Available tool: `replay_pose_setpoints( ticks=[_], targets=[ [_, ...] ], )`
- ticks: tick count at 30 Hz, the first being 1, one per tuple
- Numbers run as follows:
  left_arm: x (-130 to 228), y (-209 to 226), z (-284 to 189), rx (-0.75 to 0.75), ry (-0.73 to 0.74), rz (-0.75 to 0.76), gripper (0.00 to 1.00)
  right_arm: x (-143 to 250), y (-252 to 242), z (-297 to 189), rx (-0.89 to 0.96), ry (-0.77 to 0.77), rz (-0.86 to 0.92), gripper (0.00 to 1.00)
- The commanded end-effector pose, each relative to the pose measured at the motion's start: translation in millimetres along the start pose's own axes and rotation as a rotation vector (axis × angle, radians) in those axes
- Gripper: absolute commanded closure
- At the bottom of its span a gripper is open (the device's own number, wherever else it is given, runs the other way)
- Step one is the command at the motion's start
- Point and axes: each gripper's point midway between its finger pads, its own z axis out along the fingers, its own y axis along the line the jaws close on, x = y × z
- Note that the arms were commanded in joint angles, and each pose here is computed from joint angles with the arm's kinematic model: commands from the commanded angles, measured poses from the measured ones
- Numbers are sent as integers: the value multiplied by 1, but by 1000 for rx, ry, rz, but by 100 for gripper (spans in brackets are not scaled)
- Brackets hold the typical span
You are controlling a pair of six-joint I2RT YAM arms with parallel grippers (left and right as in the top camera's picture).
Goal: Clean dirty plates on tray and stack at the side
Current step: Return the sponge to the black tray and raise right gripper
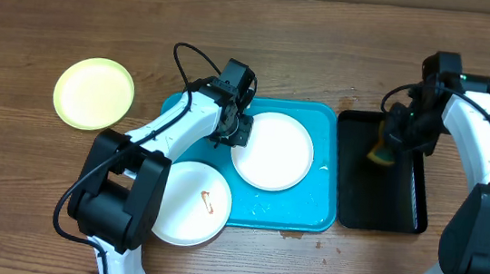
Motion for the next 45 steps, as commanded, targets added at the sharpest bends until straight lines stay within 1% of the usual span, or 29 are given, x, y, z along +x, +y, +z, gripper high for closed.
replay_pose_setpoints(
  ticks=[1, 6, 7, 8, 10, 11, 12, 14, 18, 21, 26, 27, 28, 29, 33, 37, 40, 44, 45],
  targets=[
    [4, -2, 7, 1, 19, 5, 95, 2, -17, 7, 86, -36, -13, 96],
    [4, -2, 7, 1, 19, 5, 95, 1, -19, 26, 78, -57, -16, 96],
    [4, -2, 7, 1, 19, 5, 94, 1, -19, 28, 77, -60, -16, 92],
    [4, -2, 7, 1, 19, 5, 92, 1, -19, 28, 77, -60, -17, 81],
    [4, -2, 7, 1, 19, 5, 87, 1, -18, 28, 73, -60, -16, 62],
    [4, -2, 7, 1, 19, 5, 84, 0, -17, 25, 68, -59, -16, 54],
    [4, -2, 7, 1, 19, 5, 81, -1, -16, 23, 68, -60, -17, 49],
    [4, -2, 7, 1, 19, 5, 76, -4, -14, 16, 66, -66, -16, 44],
    [4, -2, 7, 1, 19, 5, 74, -17, -8, -4, 57, -100, -17, 36],
    [4, -2, 7, 1, 20, 5, 74, -31, -11, -21, 60, -143, -1, 28],
    [6, -6, 7, 23, 30, 5, 76, -54, -35, -40, 58, -209, 75, 22],
    [7, -7, 7, 33, 34, 4, 78, -57, -43, -41, 58, -214, 100, 18],
    [8, -10, 7, 45, 38, 4, 79, -58, -50, -42, 60, -215, 120, 5],
    [8, -10, 7, 50, 39, 1, 79, -59, -57, -42, 61, -214, 139, 0],
    [8, -10, 7, 47, 42, -30, 78, -60, -71, -44, 43, -207, 183, 0],
    [15, -8, 10, 42, 58, -32, 80, -67, -72, -45, 37, -233, 186, 0],
    [16, -8, 10, 41, 60, -32, 83, -69, -72, -46, 35, -244, 185, 0],
    [16, -8, 10, 41, 60, -32, 96, -70, -72, -46, 34, -248, 185, 0],
    [16, -8, 10, 41, 62, -32, 96, -70, -72, -46, 34, -248, 185, 0]
  ],
)
